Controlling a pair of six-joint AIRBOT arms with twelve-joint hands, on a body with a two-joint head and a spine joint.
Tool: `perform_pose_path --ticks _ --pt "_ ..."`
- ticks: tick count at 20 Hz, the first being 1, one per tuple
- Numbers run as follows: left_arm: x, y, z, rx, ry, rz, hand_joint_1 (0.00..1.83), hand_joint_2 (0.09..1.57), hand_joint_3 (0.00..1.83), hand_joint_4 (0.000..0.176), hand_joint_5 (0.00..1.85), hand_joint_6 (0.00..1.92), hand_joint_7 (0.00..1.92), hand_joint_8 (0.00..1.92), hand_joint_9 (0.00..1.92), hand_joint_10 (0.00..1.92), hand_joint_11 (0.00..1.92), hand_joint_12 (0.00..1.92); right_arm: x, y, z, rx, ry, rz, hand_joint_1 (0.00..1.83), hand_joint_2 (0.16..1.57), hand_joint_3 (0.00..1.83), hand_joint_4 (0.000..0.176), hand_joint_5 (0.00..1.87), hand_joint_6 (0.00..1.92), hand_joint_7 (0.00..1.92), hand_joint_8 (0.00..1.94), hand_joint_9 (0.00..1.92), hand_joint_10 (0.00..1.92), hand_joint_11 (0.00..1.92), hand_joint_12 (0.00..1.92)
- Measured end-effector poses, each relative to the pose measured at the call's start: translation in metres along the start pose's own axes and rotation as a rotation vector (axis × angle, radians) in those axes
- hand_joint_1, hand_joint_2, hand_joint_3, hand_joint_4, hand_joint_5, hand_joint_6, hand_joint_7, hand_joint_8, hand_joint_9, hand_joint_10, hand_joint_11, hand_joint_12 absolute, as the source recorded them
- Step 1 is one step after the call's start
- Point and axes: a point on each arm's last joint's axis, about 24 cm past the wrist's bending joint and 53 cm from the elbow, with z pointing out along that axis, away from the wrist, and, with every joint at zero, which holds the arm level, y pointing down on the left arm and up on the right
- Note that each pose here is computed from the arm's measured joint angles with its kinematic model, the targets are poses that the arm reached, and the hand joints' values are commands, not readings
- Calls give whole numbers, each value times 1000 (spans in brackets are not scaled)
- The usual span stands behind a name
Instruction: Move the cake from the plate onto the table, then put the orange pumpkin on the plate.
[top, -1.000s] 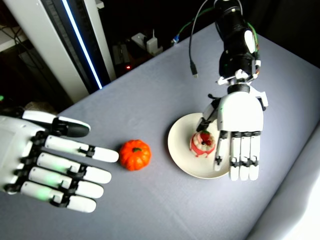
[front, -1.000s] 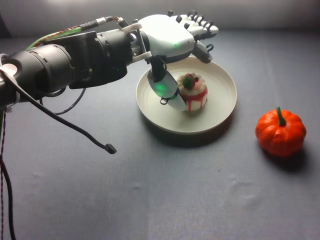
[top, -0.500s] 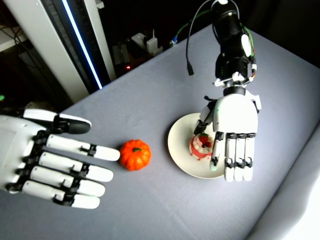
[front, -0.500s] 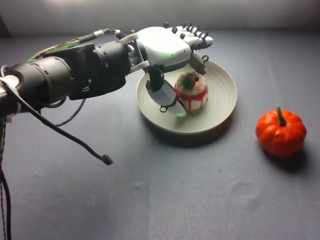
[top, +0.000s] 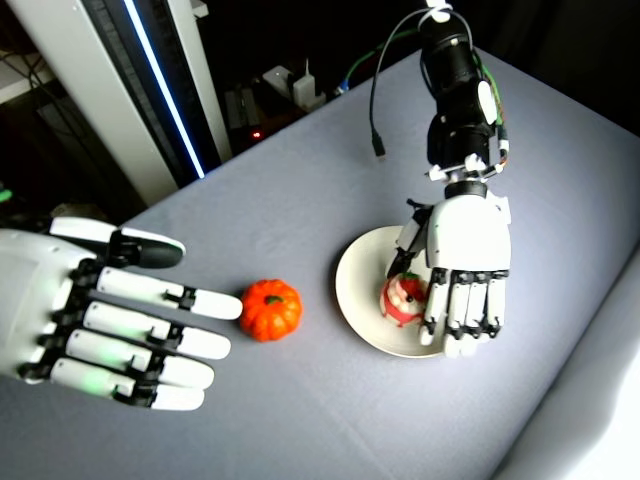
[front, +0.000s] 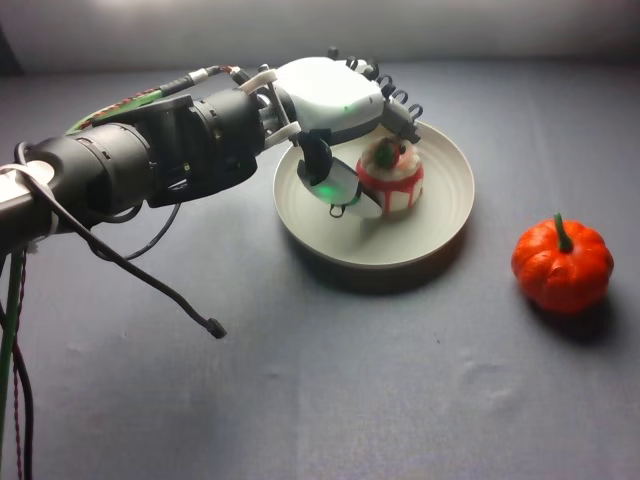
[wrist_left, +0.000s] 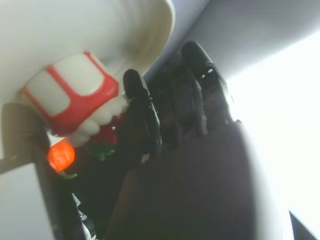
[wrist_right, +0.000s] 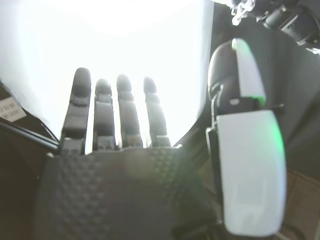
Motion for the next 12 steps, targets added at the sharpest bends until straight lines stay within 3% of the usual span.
perform_pose_path --ticks 1,2,3,4,6,7,8,10,11,12 --pt "-1 -1 0 4 -6 -6 973 930 2 0 908 77 843 672 703 1300 572 1718 -1 0 0 2 -3 1 799 1087 0 47 220 1 166 0 40 5 0 439" --pt "-2 -1 0 6 -8 -9 973 930 2 0 908 77 843 672 703 1300 572 1718 -1 0 0 2 -3 1 799 1087 0 47 220 1 166 0 40 5 0 439" --pt "-1 -1 0 7 -9 -14 1063 1057 1 0 1000 746 828 1019 739 1521 615 1836 -1 0 0 1 -3 1 790 1080 0 41 207 0 160 0 44 4 0 452" --pt "-1 -1 0 8 -9 -18 1105 1126 3 0 944 1059 830 1400 835 1743 808 1918 0 0 0 1 -2 1 798 1061 0 35 202 0 164 0 58 6 0 523" --pt "0 -2 -1 12 -9 -25 1127 1160 4 0 885 1157 878 1524 888 1862 885 1921 0 -1 0 1 -1 3 807 1066 0 44 221 1 184 1 44 9 0 409" --pt "-1 -2 -1 12 -13 -31 1129 1162 2 0 884 1160 860 1547 864 1883 865 1921 0 0 0 1 -1 2 811 1072 1 32 217 1 176 3 22 3 0 321" --pt "-2 -1 -2 12 -16 -38 1206 1177 7 0 881 1025 843 1499 829 1871 828 1921 0 -1 0 1 -1 3 816 1065 0 27 203 0 169 1 13 1 0 280" --pt "-3 1 -7 11 -24 -59 1222 1180 3 0 900 972 830 1483 786 1845 785 1921 0 -1 0 2 -2 3 834 1058 0 31 236 5 187 3 44 8 0 418" --pt "-5 2 -8 11 -28 -60 1219 1185 3 0 901 981 808 1499 757 1830 754 1921 0 -1 0 2 -2 3 836 1065 1 51 277 10 212 4 63 10 0 496" --pt "-8 4 -11 8 -33 -62 1211 1187 2 0 905 992 797 1493 729 1800 707 1921 0 -1 0 1 -2 3 842 1061 0 46 296 8 224 3 71 8 0 542"
